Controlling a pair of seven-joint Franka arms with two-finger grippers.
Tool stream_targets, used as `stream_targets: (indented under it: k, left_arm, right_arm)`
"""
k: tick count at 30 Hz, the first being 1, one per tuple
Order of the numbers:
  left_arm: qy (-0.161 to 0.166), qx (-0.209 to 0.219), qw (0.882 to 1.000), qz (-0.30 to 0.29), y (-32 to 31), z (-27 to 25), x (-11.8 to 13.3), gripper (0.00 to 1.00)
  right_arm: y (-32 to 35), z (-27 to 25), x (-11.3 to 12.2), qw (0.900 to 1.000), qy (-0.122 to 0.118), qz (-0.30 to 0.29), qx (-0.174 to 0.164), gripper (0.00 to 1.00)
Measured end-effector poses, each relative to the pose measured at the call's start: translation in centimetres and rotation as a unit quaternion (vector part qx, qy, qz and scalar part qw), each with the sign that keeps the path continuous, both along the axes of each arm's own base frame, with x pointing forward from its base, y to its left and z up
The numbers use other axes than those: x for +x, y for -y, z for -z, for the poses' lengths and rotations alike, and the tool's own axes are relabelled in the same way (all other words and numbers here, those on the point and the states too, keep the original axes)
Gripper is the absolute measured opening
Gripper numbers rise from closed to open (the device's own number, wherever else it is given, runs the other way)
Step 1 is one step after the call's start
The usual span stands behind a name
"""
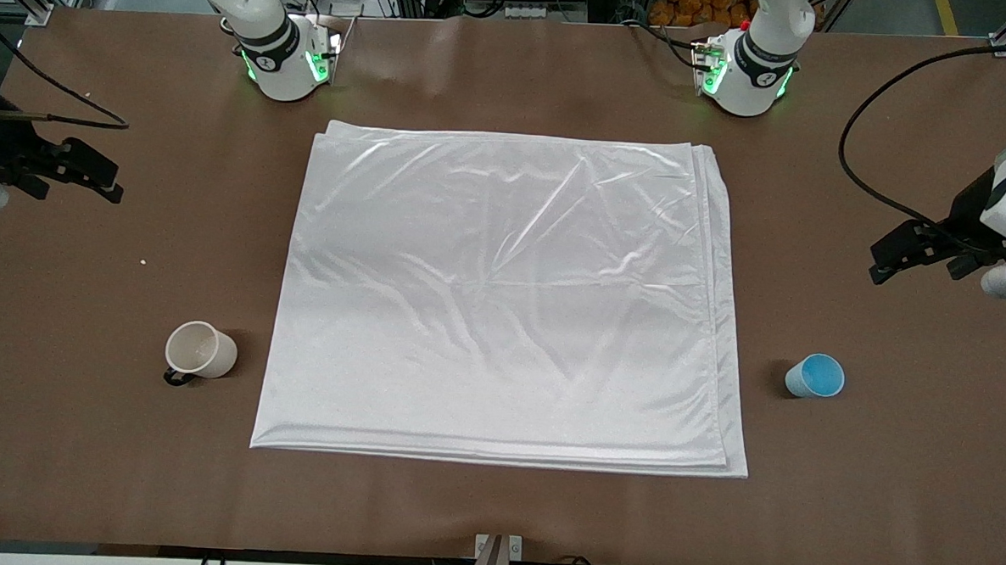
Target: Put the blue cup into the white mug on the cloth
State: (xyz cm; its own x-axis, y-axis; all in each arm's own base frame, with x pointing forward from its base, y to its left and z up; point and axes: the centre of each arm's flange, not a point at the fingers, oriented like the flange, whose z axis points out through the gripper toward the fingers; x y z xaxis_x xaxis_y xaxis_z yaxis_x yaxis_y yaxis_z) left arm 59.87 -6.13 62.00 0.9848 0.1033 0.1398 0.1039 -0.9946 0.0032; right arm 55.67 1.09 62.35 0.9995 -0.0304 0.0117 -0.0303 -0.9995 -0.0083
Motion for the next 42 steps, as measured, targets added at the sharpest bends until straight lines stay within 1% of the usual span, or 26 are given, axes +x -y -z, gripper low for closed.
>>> stream_targets:
  k: [8, 13, 17, 23, 26, 30, 37, 42]
  left_arm:
    - [-0.003, 0.000, 1.000, -0.001, -0.1, 0.2, 0.1, 1.00]
    - [-0.015, 0.000, 1.000, -0.009, -1.1, 1.5, 0.6, 1.00]
    - [-0.026, -0.002, 0.999, -0.018, -2.3, 4.0, 1.9, 1.00]
    - [-0.032, 0.002, 0.999, -0.039, -5.9, 10.4, 5.2, 1.00]
    - [-0.040, 0.007, 0.998, -0.043, -7.8, 14.7, 6.9, 1.00]
    - [-0.050, 0.010, 0.997, -0.049, -9.5, 20.2, 8.6, 1.00]
    - [-0.061, 0.005, 0.997, -0.053, -10.9, 27.5, 10.1, 1.00]
    - [-0.070, -0.002, 0.996, -0.056, -11.5, 31.5, 10.4, 1.00]
  right_arm:
    - [0.0, 0.1, 0.0, 1.000, -0.001, 0.000, -0.001, 1.00]
    - [0.1, 0.1, 0.0, 1.000, -0.001, 0.000, -0.001, 1.00]
    - [0.3, 0.3, 0.0, 1.000, -0.002, 0.002, -0.001, 1.00]
    - [1.5, 1.3, 0.8, 1.000, -0.002, 0.018, -0.001, 1.00]
    - [2.5, 2.5, 1.6, 0.999, -0.003, 0.045, -0.001, 1.00]
    - [3.3, 4.9, 3.1, 0.995, -0.011, 0.102, -0.001, 1.00]
    - [5.8, 10.4, 6.0, 0.980, -0.037, 0.194, -0.024, 1.00]
    - [9.9, 12.9, 7.9, 0.969, -0.044, 0.242, -0.027, 1.00]
